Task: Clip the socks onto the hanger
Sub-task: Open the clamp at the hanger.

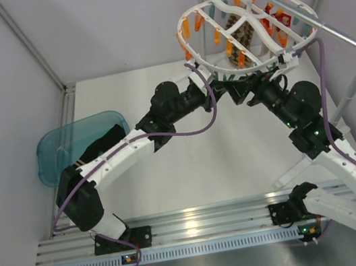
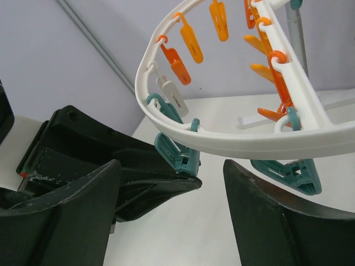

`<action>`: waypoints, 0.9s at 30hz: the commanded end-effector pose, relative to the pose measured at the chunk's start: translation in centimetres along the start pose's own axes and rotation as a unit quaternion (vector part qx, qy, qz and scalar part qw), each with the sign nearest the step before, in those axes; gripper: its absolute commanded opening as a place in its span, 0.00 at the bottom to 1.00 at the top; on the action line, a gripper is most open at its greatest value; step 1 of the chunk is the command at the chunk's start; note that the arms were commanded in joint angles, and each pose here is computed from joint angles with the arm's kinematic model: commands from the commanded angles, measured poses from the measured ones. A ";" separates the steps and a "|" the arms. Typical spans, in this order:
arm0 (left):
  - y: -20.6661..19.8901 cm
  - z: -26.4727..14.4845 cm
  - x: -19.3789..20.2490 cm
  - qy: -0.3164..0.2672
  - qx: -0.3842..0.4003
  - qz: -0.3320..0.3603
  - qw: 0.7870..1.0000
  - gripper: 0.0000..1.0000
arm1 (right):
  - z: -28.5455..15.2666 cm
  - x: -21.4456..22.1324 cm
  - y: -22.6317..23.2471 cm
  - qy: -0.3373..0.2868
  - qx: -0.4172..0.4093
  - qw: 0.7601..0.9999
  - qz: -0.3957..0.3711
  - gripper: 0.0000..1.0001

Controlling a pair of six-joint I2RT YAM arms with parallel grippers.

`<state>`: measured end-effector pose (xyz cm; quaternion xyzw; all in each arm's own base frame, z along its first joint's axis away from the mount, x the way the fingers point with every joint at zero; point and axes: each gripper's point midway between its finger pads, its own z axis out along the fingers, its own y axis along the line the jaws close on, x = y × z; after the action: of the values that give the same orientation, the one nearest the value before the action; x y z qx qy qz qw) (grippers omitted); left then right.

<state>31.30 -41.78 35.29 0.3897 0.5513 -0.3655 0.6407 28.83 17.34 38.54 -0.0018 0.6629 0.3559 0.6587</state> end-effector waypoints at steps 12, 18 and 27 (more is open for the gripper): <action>-0.9 -0.9 -2.7 -0.006 0.017 -0.008 1.000 0.00 | 1.4 -2.9 1.9 -0.055 -0.007 0.998 -0.026 0.67; -1.1 -0.9 -2.6 0.003 0.021 -0.012 1.000 0.00 | 1.9 -3.0 1.8 -0.060 -0.001 0.998 -0.031 0.63; -1.7 -0.7 -2.1 0.016 0.036 -0.022 0.999 0.00 | 2.6 -2.7 1.7 -0.059 0.006 0.998 -0.016 0.53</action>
<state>30.89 -41.80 35.23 0.3958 0.5705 -0.3721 0.6159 31.07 18.31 37.53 0.0054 0.6730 0.3159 0.6688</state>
